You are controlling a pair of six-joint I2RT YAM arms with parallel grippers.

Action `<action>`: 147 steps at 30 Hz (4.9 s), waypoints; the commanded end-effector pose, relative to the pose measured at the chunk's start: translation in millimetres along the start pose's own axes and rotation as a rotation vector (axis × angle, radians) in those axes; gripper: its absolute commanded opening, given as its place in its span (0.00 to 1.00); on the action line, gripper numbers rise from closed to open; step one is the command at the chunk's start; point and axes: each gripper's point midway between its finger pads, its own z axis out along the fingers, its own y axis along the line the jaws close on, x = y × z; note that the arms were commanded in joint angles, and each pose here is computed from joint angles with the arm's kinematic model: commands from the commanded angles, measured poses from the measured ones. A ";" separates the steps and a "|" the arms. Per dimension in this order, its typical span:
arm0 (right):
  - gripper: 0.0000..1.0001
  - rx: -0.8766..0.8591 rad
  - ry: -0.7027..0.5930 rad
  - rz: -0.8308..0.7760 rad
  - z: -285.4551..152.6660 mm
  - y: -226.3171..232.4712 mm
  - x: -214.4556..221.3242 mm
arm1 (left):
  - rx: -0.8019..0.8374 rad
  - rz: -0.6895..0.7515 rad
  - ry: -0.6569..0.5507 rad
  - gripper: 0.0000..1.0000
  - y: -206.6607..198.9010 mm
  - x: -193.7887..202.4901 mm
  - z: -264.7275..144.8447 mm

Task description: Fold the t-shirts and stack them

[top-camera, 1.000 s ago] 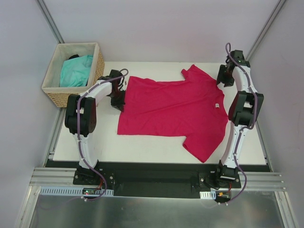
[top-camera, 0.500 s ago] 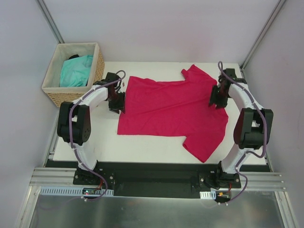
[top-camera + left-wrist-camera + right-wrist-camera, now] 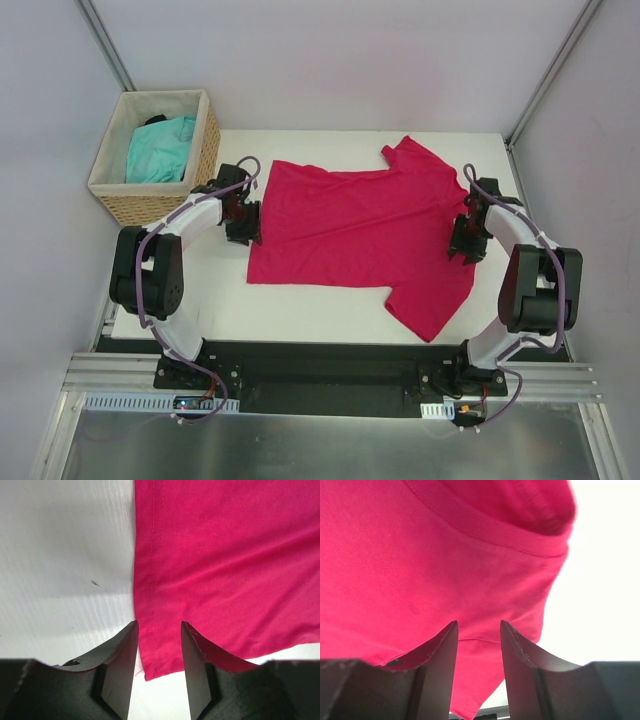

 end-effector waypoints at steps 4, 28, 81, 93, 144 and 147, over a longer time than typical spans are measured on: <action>0.41 0.079 -0.082 -0.018 -25.3 -24.5 -6.5 | 0.023 -0.009 -0.065 0.38 -8.4 -12.1 -3.4; 0.35 0.007 0.026 0.049 12.9 -42.6 16.5 | 0.012 0.002 -0.080 0.34 -7.2 -14.0 -10.0; 0.03 0.171 0.313 -0.002 -5.2 -72.2 49.1 | -0.020 -0.085 0.138 0.14 1.2 46.3 -9.2; 0.28 0.263 0.335 0.018 -16.5 -82.9 57.5 | -0.013 -0.070 0.106 0.29 -2.5 30.6 -12.3; 0.36 -0.156 -0.207 -0.066 -110.7 3.9 -37.2 | 0.239 0.049 -0.154 0.00 -60.5 -202.0 95.1; 0.36 -0.152 -0.203 -0.069 -111.7 3.8 -36.2 | 0.214 0.044 -0.146 0.00 -54.7 -198.8 101.6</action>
